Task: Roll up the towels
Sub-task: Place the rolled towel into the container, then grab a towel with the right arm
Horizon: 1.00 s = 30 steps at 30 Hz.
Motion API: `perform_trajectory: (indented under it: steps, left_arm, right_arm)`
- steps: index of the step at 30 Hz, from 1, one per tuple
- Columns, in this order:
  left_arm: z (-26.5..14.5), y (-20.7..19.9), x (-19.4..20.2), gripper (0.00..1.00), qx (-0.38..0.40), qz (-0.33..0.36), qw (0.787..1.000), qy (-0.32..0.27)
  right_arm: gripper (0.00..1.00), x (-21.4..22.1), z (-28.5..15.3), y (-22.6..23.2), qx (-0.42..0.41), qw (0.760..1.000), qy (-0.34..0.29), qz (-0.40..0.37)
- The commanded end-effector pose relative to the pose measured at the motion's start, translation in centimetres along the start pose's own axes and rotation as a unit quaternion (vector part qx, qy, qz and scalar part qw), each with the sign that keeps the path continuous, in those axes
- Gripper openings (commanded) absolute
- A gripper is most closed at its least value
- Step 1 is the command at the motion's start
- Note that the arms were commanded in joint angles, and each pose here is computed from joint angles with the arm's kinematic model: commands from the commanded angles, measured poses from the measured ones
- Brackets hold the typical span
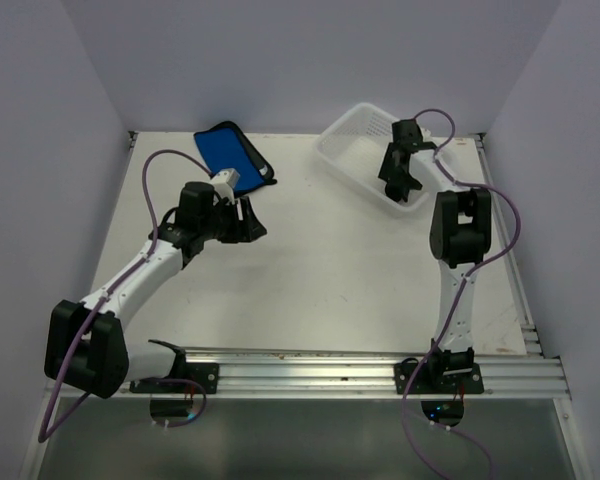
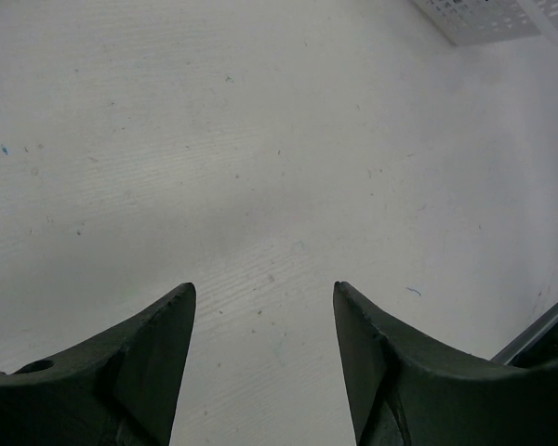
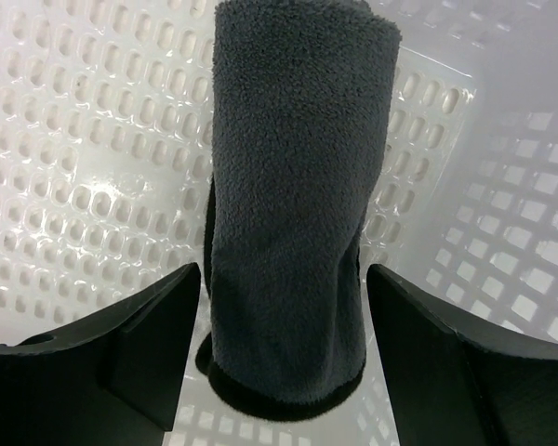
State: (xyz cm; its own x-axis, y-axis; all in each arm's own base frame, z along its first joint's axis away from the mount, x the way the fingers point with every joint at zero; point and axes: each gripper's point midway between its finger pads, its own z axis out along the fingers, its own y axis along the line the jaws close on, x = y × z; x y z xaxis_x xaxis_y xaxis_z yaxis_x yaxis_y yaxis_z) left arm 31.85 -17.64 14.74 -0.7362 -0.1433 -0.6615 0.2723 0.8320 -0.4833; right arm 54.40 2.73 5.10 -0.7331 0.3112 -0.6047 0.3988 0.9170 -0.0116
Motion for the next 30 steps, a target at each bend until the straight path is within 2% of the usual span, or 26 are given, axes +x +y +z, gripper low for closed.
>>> perform_trajectory:
  steps: [1, 4, 6, 13, 21, 26, 29, 30]
  left_arm:
    - [-0.7, -0.6, -1.3, 0.66, 0.014, 0.006, 1.0, -0.026]
    - [-0.7, -0.6, -1.3, 0.73, 0.016, 0.006, 1.0, -0.025]
    - [-0.8, -0.5, -1.4, 0.75, 0.015, 0.006, 1.0, -0.027]
    - [-0.8, -0.4, -1.4, 0.76, 0.014, 0.004, 0.999, -0.028]
    - [-0.8, 0.0, -1.7, 0.76, 0.002, 0.005, 0.999, -0.033]
    - [-1.6, 0.4, -2.6, 0.75, -0.02, 0.009, 0.998, -0.053]
    - [-2.7, 1.9, -3.7, 0.74, -0.067, -0.001, 0.995, -0.08]
    - [-3.1, 2.9, -4.2, 0.74, -0.098, -0.004, 0.991, -0.094]
  right_arm:
    - [0.77, -4.3, -4.7, 0.3, -0.036, 0.998, -0.055, 0.008]
    - [0.8, -5.6, -5.4, 0.8, -0.048, 0.996, -0.072, 0.01]
    - [0.81, -6.0, -5.9, 0.8, -0.05, 0.996, -0.079, 0.013]
    - [0.82, -6.8, -8.4, 0.5, -0.074, 0.991, -0.111, 0.017]
    - [0.82, -9.2, -14.2, 1.9, -0.138, 0.971, -0.195, 0.012]
    - [0.79, -8.1, -18.7, 6.0, -0.202, 0.95, -0.24, -0.012]
    - [0.74, -6.4, -21.9, 10.8, -0.265, 0.931, -0.246, -0.051]
    - [0.68, -5.7, -22.4, 12.2, -0.28, 0.926, -0.245, -0.062]
